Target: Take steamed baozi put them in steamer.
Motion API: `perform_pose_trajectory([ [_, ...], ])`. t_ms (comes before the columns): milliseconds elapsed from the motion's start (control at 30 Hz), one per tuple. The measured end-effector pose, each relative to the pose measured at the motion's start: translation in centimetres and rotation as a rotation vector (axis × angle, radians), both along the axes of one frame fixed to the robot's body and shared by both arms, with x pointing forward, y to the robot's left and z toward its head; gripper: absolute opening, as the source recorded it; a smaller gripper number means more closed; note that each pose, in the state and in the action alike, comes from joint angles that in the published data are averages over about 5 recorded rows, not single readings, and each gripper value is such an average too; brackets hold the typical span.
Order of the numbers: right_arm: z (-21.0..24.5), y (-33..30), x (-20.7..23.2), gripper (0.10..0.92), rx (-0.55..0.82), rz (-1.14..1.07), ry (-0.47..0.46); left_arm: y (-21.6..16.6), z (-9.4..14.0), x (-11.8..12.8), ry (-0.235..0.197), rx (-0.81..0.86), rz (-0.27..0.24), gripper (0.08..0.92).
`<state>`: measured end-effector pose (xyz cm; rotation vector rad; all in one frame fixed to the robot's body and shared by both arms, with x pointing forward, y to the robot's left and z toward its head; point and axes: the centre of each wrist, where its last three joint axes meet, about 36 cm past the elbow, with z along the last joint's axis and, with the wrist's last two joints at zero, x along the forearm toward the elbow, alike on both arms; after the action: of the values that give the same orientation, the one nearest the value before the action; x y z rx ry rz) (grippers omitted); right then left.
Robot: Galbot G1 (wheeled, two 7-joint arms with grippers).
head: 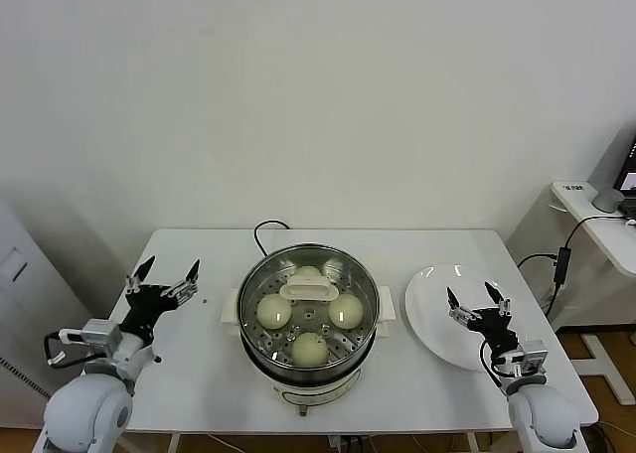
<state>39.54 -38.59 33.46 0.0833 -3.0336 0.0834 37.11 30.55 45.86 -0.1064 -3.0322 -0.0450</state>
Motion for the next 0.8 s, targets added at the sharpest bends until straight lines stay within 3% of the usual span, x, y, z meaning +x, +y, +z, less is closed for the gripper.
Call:
perform_pose_trajectory([
  [333,-0.1,0.6,-0.4,0.823,-0.005,-0.023,0.034,1.4,-3.3,0.2,0.093,-0.033,0.045,0.823],
  [800,-0.1,0.9,-0.8,0.823,0.0,-0.028,0.058,2.6,-5.4,0.0,0.155,-0.058,0.087,0.823],
])
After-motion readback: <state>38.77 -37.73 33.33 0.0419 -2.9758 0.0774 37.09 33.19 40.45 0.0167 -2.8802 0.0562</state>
